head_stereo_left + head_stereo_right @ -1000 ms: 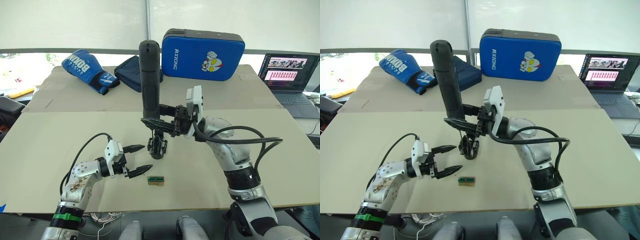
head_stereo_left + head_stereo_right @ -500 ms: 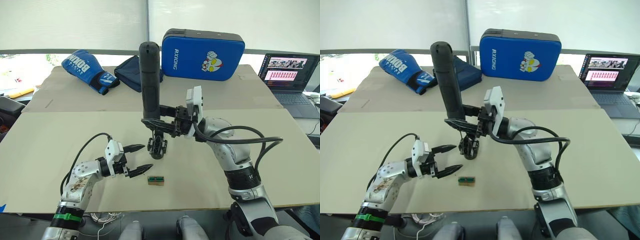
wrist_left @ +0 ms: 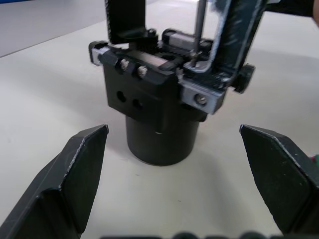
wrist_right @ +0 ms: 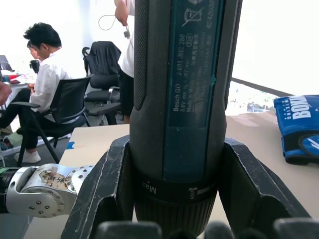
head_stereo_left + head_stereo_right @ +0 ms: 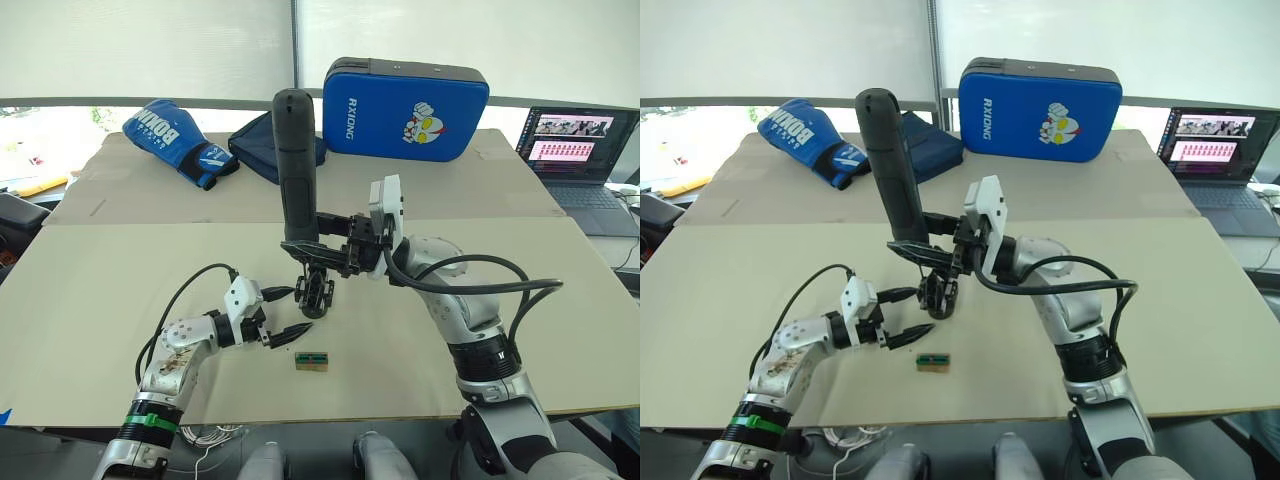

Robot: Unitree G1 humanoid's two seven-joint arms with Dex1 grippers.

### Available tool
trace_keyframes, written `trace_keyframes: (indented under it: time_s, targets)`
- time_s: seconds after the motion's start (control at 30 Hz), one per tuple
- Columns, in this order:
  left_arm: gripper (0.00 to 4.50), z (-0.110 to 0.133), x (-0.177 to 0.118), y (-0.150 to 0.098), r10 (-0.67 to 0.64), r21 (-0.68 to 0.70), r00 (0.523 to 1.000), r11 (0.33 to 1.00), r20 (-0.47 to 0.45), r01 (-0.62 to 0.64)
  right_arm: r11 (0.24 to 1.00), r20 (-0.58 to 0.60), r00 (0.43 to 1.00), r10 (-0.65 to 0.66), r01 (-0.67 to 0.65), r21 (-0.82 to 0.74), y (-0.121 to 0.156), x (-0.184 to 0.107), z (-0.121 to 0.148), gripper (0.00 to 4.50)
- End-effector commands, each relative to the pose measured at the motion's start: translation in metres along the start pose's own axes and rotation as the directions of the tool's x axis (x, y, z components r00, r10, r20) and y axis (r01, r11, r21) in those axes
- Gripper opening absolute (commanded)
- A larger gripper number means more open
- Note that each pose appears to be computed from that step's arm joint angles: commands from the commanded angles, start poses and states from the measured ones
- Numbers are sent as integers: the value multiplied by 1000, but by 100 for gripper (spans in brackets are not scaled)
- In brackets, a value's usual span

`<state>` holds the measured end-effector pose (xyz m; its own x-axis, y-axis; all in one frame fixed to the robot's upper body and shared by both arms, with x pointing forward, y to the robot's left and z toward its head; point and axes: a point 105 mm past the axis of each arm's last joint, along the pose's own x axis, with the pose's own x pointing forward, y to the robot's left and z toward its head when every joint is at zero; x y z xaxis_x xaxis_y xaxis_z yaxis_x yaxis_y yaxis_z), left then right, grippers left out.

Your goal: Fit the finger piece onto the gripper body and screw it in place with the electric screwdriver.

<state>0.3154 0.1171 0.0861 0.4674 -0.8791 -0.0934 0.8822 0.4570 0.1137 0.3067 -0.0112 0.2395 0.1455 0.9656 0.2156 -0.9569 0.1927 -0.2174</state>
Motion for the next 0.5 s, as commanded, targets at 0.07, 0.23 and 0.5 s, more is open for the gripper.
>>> trace_keyframes:
  time_s: [0.07, 0.23, 0.5]
  targets:
    - [450, -1, 11, -2, -29, 20, 1000, 999, 1, 29, 998, 60, 998, 25, -22, -58, 6, 3, 18, 194]
    - [450, -10, 25, 2, -35, 4, 999, 999, -4, 35, 998, 59, 998, 29, -26, -58, 6, 4, 19, 194]
    - [450, -9, 41, 1, -34, 0, 999, 999, 33, 34, 998, 57, 998, 27, -24, -62, 6, 4, 18, 194]
